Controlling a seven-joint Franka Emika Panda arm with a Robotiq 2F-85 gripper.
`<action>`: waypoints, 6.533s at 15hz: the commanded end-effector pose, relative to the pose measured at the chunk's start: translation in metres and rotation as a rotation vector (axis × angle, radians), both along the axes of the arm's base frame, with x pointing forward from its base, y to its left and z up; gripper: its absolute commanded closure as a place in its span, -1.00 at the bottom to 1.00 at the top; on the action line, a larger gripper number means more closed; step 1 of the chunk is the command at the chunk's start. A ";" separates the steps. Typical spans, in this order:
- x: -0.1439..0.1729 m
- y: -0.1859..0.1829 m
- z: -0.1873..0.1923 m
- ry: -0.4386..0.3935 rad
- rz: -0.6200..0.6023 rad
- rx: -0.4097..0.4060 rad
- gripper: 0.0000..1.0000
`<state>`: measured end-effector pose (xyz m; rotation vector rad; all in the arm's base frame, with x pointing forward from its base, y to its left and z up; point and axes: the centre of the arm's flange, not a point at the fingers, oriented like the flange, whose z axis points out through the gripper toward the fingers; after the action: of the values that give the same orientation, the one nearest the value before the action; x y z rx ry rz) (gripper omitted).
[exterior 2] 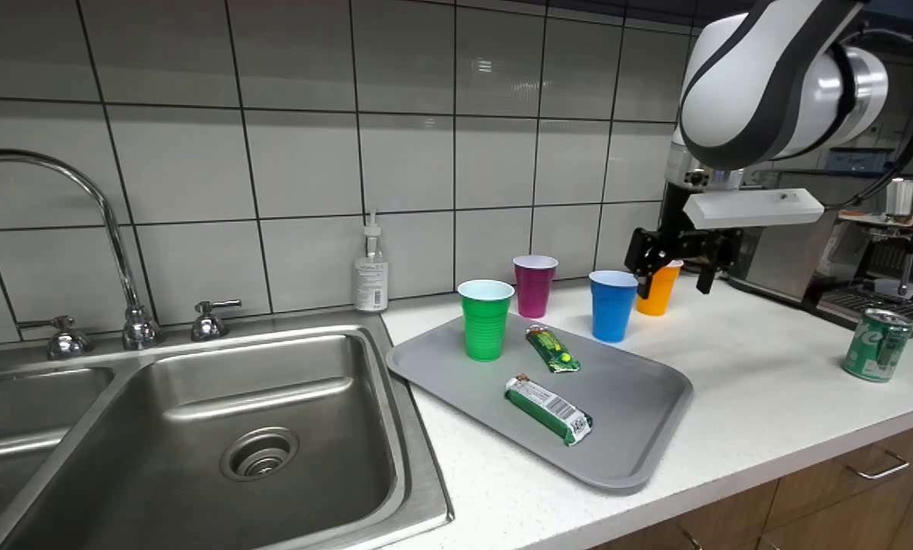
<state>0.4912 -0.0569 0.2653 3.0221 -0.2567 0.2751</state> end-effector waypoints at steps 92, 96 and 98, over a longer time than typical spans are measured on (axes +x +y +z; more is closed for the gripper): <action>-0.041 -0.244 -0.033 0.001 -0.910 -0.121 0.22; -0.037 -0.217 -0.027 0.001 -0.847 -0.111 0.22; -0.034 -0.204 -0.024 0.001 -0.811 -0.108 0.22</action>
<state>0.4645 -0.2839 0.2168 2.5046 -1.3724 0.1968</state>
